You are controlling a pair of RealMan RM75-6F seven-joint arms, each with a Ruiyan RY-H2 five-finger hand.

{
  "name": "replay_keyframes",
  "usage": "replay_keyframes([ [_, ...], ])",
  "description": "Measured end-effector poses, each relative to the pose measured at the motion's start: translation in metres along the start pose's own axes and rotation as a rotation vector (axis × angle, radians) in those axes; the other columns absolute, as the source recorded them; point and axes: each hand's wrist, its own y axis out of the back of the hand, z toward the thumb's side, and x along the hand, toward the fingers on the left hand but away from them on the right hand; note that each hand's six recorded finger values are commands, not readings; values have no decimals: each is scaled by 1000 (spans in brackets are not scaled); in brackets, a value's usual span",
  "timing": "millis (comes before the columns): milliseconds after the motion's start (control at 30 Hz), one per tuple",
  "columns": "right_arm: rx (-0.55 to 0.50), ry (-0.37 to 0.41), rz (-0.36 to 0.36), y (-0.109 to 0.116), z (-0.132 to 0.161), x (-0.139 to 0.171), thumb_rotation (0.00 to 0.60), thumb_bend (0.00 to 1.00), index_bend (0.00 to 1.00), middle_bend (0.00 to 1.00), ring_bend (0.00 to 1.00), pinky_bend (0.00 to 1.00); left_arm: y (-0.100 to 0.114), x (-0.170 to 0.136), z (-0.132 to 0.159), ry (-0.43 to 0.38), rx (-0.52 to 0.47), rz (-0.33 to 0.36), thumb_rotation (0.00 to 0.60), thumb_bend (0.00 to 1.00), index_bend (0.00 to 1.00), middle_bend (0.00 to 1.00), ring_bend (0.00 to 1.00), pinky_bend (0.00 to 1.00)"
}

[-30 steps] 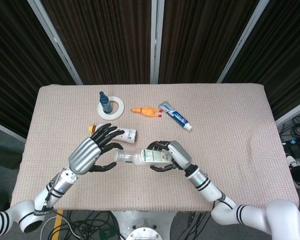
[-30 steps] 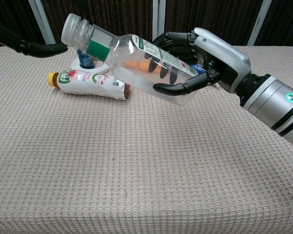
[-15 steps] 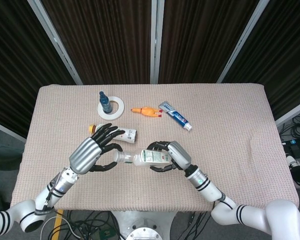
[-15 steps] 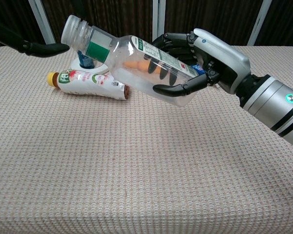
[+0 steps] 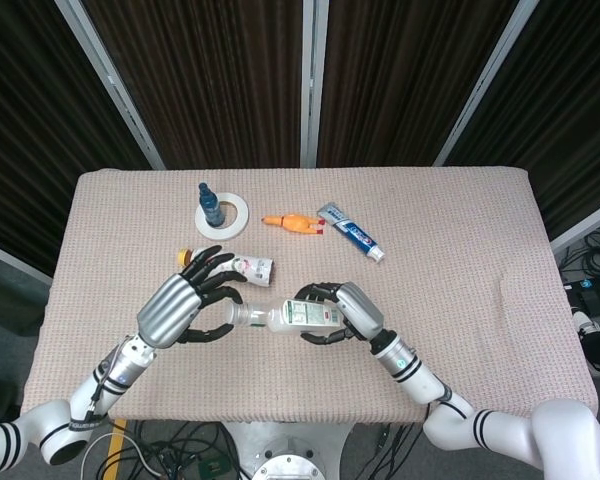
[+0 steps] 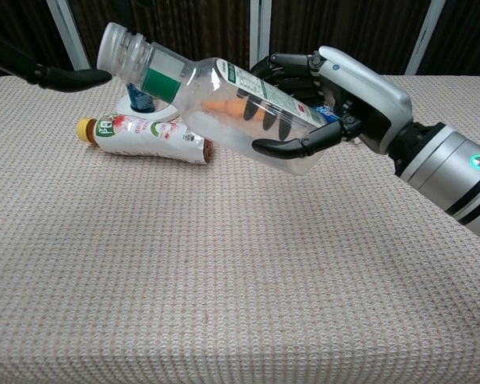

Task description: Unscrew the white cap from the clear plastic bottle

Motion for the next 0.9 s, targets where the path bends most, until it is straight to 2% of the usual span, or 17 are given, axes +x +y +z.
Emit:
replay_keyframes([
  [333,14,-6,-12,6,-1,3,600,456,779,586,477,587,4,0,-4,6,14,12,600,260,467,375,160,42],
  [533,71,-21,-14,20,-6,13,600,456,781,586,476,587,10,-7,-20,55,67,7,600,260,466,375,160,43],
  [733,216,-82,4,40,-21,29,600,456,780,586,473,587,-3,-19,-46,139,210,-112,600,259,460,375,160,40],
  [900,348,-166,43,58,-38,45,600,456,770,586,472,587,-32,-32,-71,216,339,-285,600,258,456,370,160,38],
])
